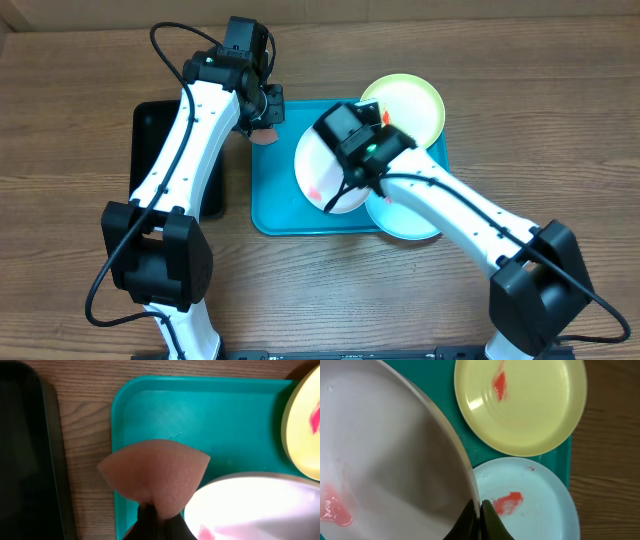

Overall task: Clean dirty plates on tray and stack at the side
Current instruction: 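Lift white plate by rim with right gripper off teal tray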

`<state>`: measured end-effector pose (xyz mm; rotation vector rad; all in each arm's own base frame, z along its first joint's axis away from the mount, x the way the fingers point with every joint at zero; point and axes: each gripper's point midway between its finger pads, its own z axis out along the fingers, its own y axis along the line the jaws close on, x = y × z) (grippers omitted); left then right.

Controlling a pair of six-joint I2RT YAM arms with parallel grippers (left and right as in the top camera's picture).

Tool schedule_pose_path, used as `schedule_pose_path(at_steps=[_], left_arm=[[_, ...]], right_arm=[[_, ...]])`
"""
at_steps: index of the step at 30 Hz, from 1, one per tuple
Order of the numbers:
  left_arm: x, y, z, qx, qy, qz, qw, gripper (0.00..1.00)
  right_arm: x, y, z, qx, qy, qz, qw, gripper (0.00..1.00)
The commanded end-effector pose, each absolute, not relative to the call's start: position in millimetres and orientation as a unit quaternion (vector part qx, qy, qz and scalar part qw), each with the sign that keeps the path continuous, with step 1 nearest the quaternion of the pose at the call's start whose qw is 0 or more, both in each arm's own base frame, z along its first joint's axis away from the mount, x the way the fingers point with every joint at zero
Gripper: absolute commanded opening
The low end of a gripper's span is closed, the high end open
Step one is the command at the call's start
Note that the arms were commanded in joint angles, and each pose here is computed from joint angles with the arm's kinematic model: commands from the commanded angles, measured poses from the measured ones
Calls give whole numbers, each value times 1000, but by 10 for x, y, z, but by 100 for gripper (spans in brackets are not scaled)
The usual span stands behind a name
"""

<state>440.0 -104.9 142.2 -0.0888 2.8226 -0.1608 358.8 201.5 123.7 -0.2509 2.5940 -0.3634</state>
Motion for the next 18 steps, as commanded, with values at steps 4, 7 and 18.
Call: schedule_pose_path(at_steps=[4,7,18], left_arm=[[4443,-1067,1522,-39,983,-57,171,4],[4442,-1067,1522,-39,983,-57,171,4],[4444,-1067,1523,-39,983,-57,171,4]], right_arm=[[3666,2002,1764,-75,896,-231,370,4],[3638,2039,1931,-77,869,-268,409,4],[3562,2030,2418,-60,785,-361,501,4]])
